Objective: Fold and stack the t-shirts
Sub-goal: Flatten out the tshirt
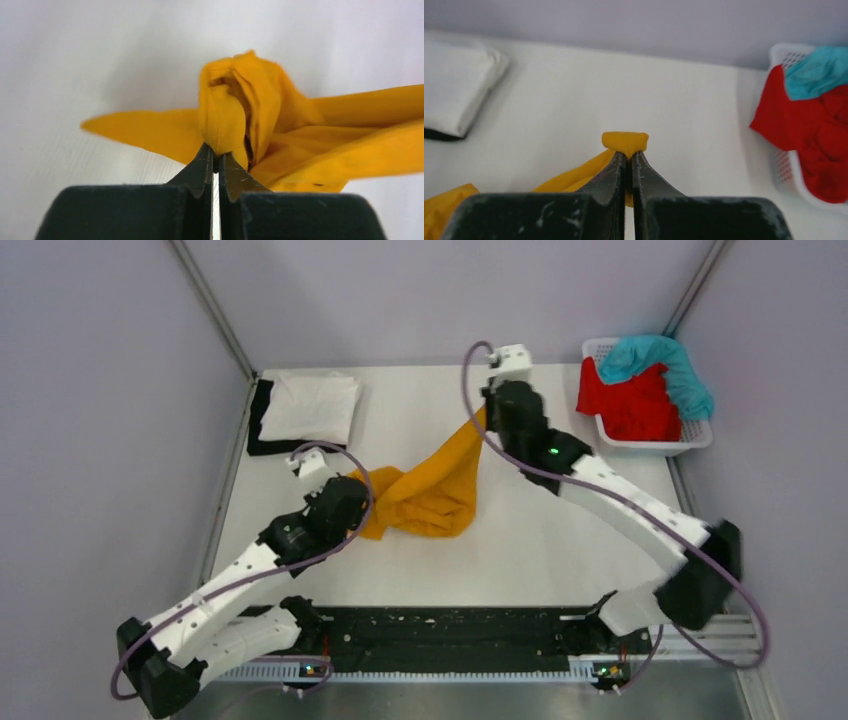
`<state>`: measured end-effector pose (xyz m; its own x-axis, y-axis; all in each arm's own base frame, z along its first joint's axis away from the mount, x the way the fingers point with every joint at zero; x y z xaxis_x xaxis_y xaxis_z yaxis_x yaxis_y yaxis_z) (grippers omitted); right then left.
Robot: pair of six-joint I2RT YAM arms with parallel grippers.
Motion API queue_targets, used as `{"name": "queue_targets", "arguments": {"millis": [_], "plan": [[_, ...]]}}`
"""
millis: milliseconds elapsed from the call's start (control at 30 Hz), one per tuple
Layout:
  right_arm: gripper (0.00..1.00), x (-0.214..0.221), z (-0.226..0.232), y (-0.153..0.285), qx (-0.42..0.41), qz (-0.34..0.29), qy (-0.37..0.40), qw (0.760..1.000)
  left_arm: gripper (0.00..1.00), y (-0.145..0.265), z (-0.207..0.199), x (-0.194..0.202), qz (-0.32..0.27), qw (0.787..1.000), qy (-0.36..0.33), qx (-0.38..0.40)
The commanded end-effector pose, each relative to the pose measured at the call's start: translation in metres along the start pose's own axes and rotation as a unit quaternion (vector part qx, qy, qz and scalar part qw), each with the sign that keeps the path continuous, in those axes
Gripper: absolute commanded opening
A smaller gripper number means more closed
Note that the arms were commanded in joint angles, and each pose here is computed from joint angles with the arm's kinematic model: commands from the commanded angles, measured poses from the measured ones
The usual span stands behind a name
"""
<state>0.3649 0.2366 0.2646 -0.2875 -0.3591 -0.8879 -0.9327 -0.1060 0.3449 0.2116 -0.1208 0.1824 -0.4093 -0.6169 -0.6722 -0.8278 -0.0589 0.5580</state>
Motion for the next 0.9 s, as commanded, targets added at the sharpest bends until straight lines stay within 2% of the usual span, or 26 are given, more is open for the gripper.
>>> {"name": "queue_targets", "arguments": {"millis": [0, 133, 267, 367, 567, 867], "plan": [[0.0, -0.068, -0.105, 0.114, 0.084, -0.16, -0.105, 0.978, 0.0, 0.042, 0.001, -0.075, -0.125, 0.992, 0.031, -0.006], [0.0, -0.086, -0.157, 0.199, 0.076, -0.244, -0.167, 0.952, 0.0, 0.091, -0.006, -0.129, -0.187, 0.978, 0.072, 0.05], [0.0, -0.104, -0.184, 0.275, 0.002, -0.33, -0.21, 0.92, 0.0, 0.147, -0.024, -0.166, -0.201, 0.956, 0.099, 0.191], [0.0, -0.111, -0.199, 0.316, -0.029, -0.38, -0.23, 0.895, 0.0, 0.18, -0.018, -0.187, -0.224, 0.935, 0.123, 0.247], [0.0, -0.109, -0.213, 0.341, -0.036, -0.389, -0.234, 0.89, 0.0, 0.201, -0.005, -0.203, -0.247, 0.925, 0.139, 0.253], [0.0, -0.109, -0.211, 0.377, -0.107, -0.427, -0.245, 0.864, 0.0, 0.24, -0.01, -0.213, -0.236, 0.9, 0.129, 0.342]]}}
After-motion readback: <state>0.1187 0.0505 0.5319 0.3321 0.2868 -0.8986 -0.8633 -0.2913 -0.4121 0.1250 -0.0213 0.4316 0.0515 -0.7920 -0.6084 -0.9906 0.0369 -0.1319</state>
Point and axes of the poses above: each gripper's point midway between its finger pads, its own y axis back along the fingers, its own z axis along the line the jaws close on, x = y × z, the point moved 4 cm from there along y, back along the fingers, and after that the axes turned 11 degrees about y, right-handed, at the moved point
